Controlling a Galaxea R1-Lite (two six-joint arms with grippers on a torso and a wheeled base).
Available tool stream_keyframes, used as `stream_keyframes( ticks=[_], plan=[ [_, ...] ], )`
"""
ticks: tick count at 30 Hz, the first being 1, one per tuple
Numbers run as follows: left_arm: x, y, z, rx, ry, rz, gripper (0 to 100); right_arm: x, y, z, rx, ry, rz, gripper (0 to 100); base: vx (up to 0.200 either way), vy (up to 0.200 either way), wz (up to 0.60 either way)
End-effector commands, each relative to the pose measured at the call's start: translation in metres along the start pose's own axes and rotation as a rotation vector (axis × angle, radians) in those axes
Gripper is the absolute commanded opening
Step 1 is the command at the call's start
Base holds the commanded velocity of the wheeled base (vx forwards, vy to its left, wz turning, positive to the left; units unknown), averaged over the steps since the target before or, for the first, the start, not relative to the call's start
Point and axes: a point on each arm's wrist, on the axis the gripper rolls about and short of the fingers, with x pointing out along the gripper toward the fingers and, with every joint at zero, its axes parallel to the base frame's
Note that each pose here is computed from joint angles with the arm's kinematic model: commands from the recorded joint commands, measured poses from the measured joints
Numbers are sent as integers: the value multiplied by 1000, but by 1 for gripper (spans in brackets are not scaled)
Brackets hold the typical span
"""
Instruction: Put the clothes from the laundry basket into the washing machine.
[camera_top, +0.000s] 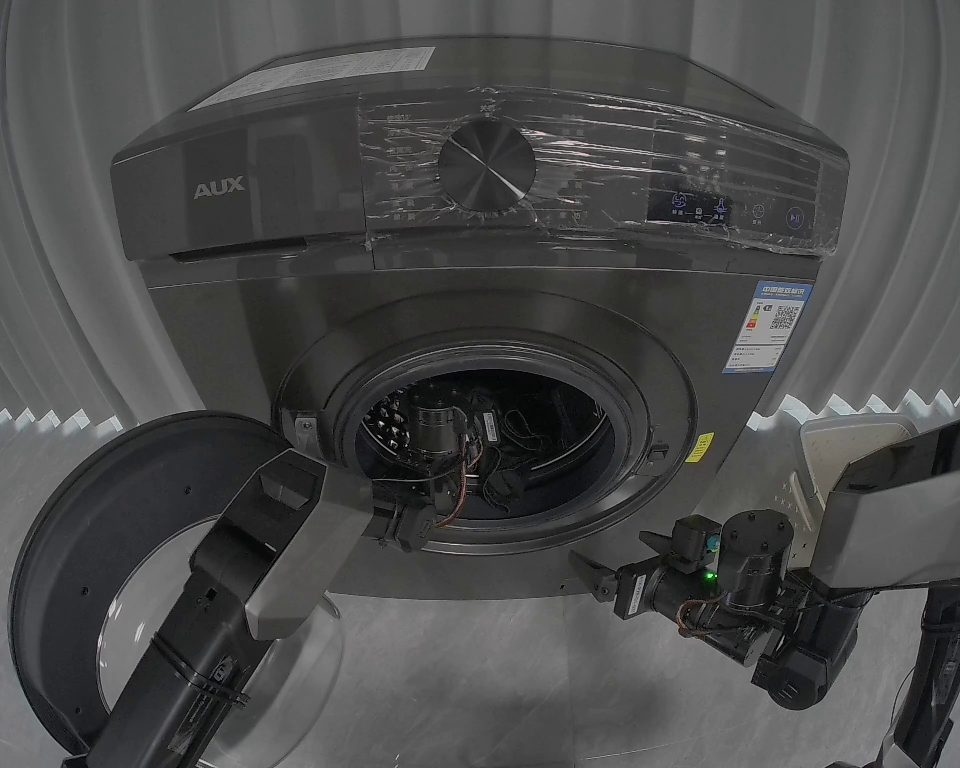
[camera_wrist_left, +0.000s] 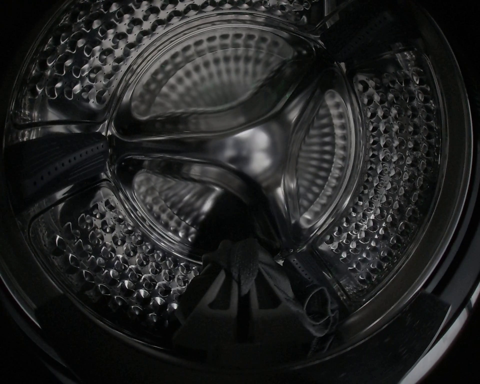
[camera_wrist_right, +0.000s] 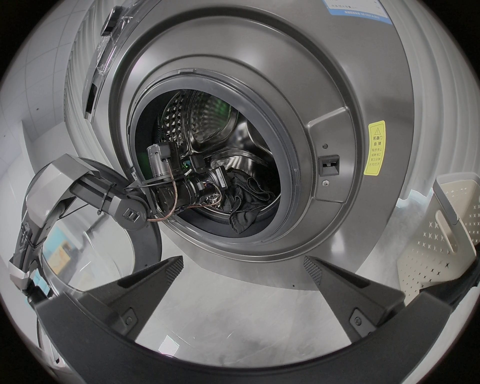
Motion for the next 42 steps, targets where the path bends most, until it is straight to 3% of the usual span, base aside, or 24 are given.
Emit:
stream_keyframes(
  ticks=[1, 3, 6, 7, 9, 11, 18, 32, 33, 42],
  plan=[
    [1, 3, -3, -3, -3, 5, 100, 0, 0, 0, 0, 0, 0, 100, 0, 0, 0],
    [0, -2, 2, -13, -9, -2, 100, 0, 0, 0, 0, 1, 2, 100, 0, 0, 0],
    [-10, -6, 10, -1, 22, -7, 100, 0, -1, 0, 0, 0, -1, 100, 0, 0, 0],
    [-24, -10, 14, 18, 79, -16, 100, 0, -1, 0, 0, 1, -1, 100, 0, 0, 0],
    [-33, -12, 14, 28, 117, -32, 100, 0, 0, -1, 0, 2, 1, 100, 0, 0, 0],
    [-43, -19, 11, 35, 155, -80, 100, 0, 0, 0, 0, 0, -1, 100, 0, 0, 0],
    [-52, -28, -7, 57, 216, -113, 100, 0, -1, 0, 0, 2, 0, 100, 0, 0, 0],
    [-47, -18, -46, 101, 316, -91, 100, 0, 0, 0, 0, -2, 3, 100, 0, 0, 0],
    [-46, -18, -48, 101, 317, -91, 0, 0, 0, 0, 0, -2, 3, 100, 0, 0, 0],
    [-37, -23, -56, 97, 311, -98, 0, 1, 1, 2, 1, -10, 8, 100, 0, 0, 0]
  ],
)
